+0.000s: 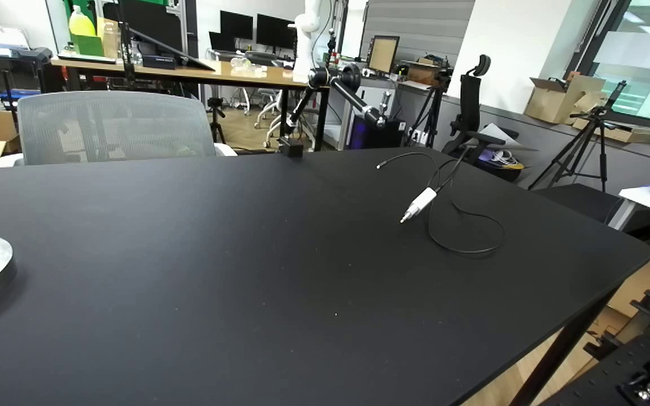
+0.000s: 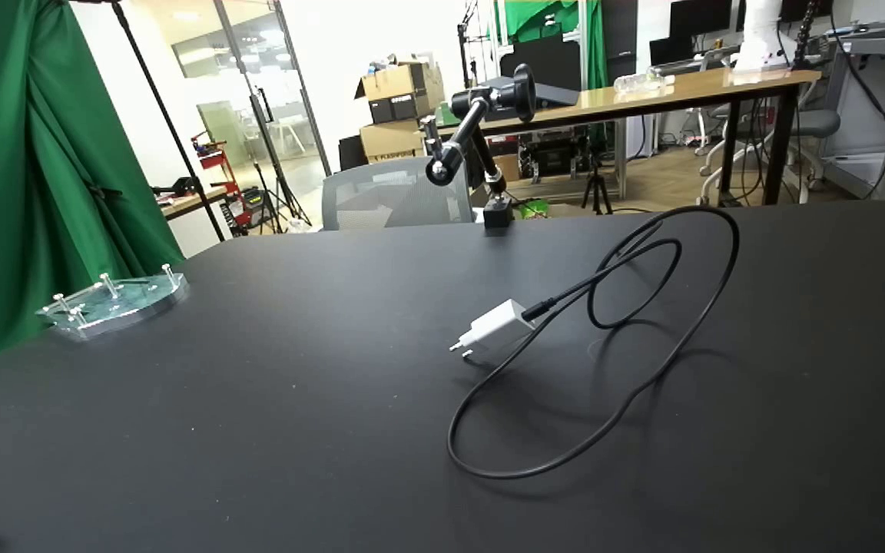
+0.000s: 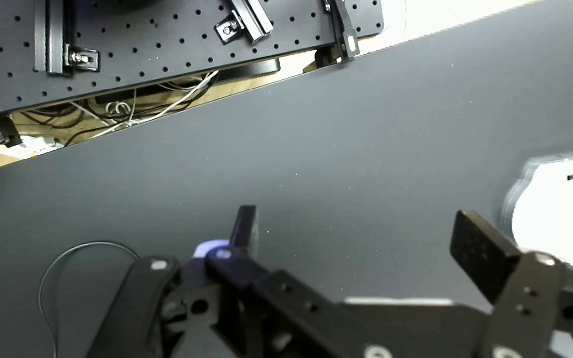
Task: Untangle the charger.
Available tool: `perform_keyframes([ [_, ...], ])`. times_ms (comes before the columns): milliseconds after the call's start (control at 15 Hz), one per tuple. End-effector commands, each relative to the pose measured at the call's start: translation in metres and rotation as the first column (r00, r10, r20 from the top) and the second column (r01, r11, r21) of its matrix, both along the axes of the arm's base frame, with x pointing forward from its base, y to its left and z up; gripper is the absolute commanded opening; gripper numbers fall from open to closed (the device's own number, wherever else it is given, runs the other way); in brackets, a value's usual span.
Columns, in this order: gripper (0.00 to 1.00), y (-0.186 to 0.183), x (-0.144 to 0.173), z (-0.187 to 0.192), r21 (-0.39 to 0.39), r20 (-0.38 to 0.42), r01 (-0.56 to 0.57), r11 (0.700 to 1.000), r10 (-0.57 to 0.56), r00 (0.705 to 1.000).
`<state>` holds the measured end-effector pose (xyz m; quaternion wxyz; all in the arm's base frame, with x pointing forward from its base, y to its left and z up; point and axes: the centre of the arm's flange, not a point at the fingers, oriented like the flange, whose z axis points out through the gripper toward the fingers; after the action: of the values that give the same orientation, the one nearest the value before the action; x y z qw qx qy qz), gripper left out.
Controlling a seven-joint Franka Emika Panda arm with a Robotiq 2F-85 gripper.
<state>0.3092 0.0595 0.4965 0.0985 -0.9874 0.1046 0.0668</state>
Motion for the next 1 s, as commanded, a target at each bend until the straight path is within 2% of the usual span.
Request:
perform_keyframes([
  [0, 1.0, 0.0, 0.0, 0.0, 0.0, 0.0, 0.0, 1.0, 0.0, 1.0],
  [133, 1.0, -0.002, 0.002, -0.002, -0.009, 0.01, 0.0, 1.0, 0.0, 1.0],
  [333, 1.0, -0.018, 0.013, -0.008, -0.049, 0.023, -0.073, 0.996, 0.074, 0.997],
  [467, 1.0, -0.044, 0.022, -0.012, -0.118, 0.003, -0.205, 0.972, 0.207, 0.978],
  [600, 1.0, -0.089, 0.034, -0.019, -0.167, -0.085, -0.309, 0.936, 0.298, 0.951],
  [667, 1.0, -0.106, 0.041, -0.017, -0.179, -0.075, -0.2, 0.963, 0.19, 0.979],
  [733, 1.0, -0.074, 0.019, -0.024, -0.164, -0.052, -0.234, 0.958, 0.229, 0.972],
  [933, 1.0, -0.107, 0.028, -0.029, -0.163, -0.074, -0.192, 0.968, 0.182, 0.98],
])
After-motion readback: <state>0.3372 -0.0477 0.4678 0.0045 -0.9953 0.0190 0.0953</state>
